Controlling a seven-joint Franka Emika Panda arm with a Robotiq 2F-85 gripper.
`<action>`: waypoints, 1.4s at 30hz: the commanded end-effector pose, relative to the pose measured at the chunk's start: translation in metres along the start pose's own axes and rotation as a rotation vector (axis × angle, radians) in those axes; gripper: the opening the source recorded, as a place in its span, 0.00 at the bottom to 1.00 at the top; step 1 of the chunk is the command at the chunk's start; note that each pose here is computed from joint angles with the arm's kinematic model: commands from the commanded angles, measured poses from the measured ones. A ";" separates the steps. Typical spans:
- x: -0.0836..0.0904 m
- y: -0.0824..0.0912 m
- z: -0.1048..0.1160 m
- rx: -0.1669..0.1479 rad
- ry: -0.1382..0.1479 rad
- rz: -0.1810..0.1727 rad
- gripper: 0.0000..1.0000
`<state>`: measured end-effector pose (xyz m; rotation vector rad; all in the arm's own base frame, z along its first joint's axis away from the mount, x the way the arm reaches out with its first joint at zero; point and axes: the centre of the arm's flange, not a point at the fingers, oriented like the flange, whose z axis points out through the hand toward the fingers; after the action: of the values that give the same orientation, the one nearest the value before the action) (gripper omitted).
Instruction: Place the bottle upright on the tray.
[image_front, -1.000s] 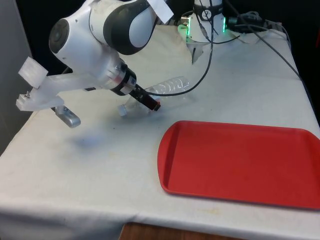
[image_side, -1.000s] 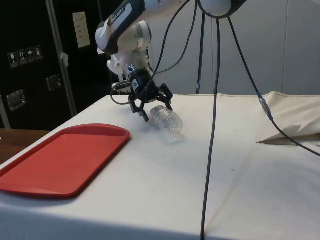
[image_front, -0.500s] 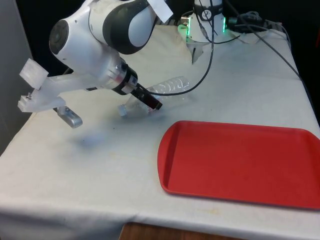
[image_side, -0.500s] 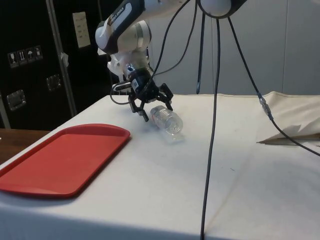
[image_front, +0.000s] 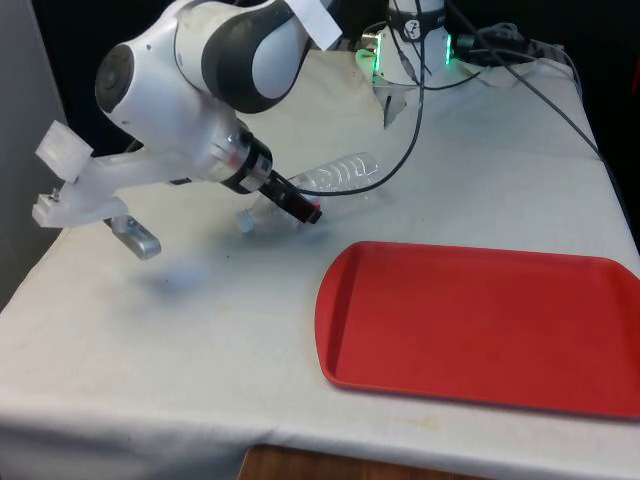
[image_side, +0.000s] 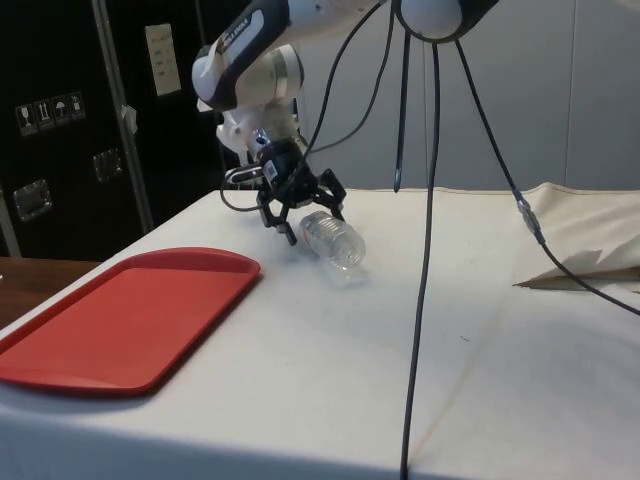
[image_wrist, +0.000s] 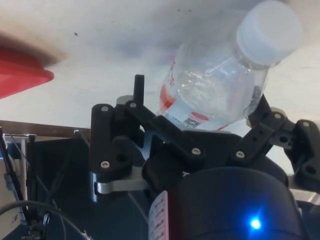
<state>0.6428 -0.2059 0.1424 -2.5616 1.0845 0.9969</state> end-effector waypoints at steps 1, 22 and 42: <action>0.001 0.001 0.001 0.000 -0.017 0.002 1.00; 0.001 0.003 -0.002 0.005 -0.018 0.007 0.42; -0.020 0.005 -0.030 -0.009 0.007 0.016 0.35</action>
<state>0.6450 -0.2099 0.1767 -2.5688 1.0998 1.0011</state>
